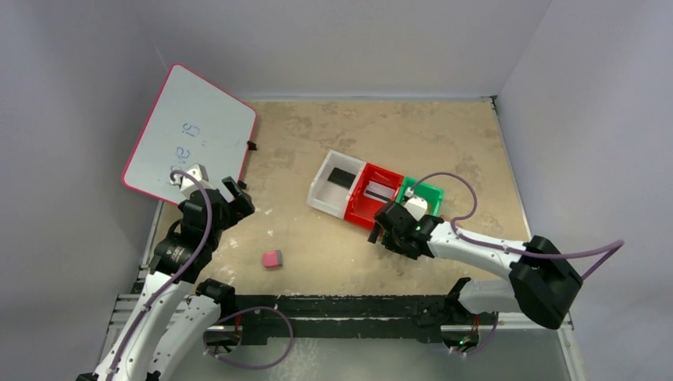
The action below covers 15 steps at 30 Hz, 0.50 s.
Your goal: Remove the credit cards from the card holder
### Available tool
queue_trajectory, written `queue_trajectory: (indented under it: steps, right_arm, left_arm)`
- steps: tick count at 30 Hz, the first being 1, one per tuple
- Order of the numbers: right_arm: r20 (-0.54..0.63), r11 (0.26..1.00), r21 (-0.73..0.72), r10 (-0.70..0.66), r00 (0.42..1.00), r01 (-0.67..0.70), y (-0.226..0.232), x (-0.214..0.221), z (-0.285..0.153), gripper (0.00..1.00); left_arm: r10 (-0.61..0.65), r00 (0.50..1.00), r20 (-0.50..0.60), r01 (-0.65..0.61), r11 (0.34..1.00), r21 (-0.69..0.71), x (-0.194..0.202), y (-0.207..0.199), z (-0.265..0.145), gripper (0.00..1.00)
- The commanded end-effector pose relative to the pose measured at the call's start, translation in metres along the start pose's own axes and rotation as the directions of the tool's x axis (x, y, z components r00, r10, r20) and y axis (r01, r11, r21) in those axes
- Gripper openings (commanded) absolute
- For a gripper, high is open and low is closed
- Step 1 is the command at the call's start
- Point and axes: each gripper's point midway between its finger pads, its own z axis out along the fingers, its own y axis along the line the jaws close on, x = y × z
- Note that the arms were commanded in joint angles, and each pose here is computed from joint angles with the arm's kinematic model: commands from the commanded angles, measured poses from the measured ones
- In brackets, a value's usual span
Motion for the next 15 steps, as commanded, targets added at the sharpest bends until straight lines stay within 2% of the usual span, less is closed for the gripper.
queue_trajectory:
  steps: [1,6,15]
  right_arm:
    - [0.098,0.999,0.041,-0.009,0.995,0.005,0.001,-0.038,0.013,0.98]
    - [0.183,0.991,-0.006,-0.129,0.975,0.132,0.02,-0.064,0.019,0.98]
    - [0.258,0.955,0.047,-0.294,0.92,0.292,0.033,-0.115,0.041,1.0]
  left_arm:
    - [-0.009,1.0,0.022,0.009,1.0,0.018,-0.007,-0.006,0.001,0.91]
    - [-0.006,1.0,0.016,0.005,1.0,0.01,-0.005,-0.005,0.002,0.91]
    - [0.004,1.0,0.0,-0.004,1.0,-0.01,-0.002,-0.004,0.007,0.91]
